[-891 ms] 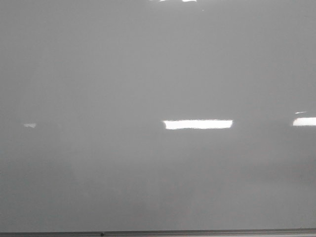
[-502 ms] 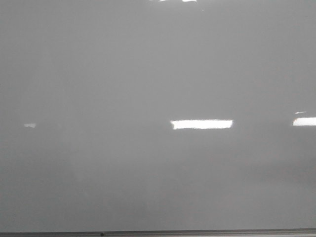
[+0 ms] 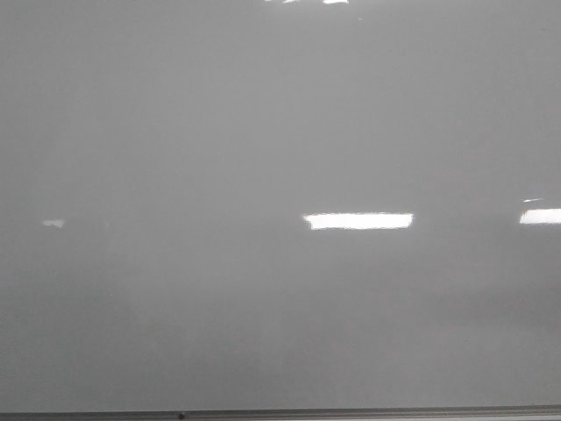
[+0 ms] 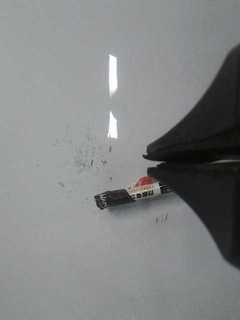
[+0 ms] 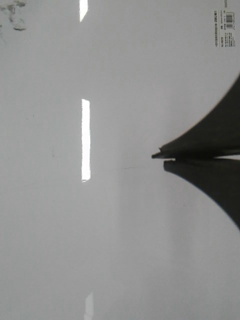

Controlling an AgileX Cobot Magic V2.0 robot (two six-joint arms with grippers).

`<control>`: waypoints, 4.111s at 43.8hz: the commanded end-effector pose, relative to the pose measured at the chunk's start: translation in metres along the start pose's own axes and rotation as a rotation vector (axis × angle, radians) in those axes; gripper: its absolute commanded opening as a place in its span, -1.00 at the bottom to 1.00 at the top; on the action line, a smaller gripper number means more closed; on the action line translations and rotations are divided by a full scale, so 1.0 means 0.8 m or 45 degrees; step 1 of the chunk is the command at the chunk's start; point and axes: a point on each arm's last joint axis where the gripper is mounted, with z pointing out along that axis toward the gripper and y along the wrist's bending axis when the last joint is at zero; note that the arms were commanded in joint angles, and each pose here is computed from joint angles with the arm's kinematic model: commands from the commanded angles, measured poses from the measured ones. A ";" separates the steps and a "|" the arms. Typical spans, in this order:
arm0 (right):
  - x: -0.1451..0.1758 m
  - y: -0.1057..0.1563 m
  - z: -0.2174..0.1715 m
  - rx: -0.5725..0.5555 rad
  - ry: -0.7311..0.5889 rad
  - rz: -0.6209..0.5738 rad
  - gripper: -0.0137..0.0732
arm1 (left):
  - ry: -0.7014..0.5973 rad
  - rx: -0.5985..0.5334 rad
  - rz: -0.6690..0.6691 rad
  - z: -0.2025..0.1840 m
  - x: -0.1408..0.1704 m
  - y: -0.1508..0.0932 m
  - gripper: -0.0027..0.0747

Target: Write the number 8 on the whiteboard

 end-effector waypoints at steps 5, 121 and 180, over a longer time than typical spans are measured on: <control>-0.010 0.000 -0.002 -0.004 -0.115 -0.001 -0.83 | -0.115 0.001 -0.011 -0.001 -0.006 0.000 -0.99; -0.157 0.010 -0.006 -0.017 -0.028 -0.012 0.46 | 0.879 -0.217 -0.262 0.206 -0.057 0.043 0.67; -0.157 0.010 -0.006 -0.017 -0.028 -0.012 0.46 | 0.755 -0.173 -0.200 0.268 -0.010 0.030 -0.79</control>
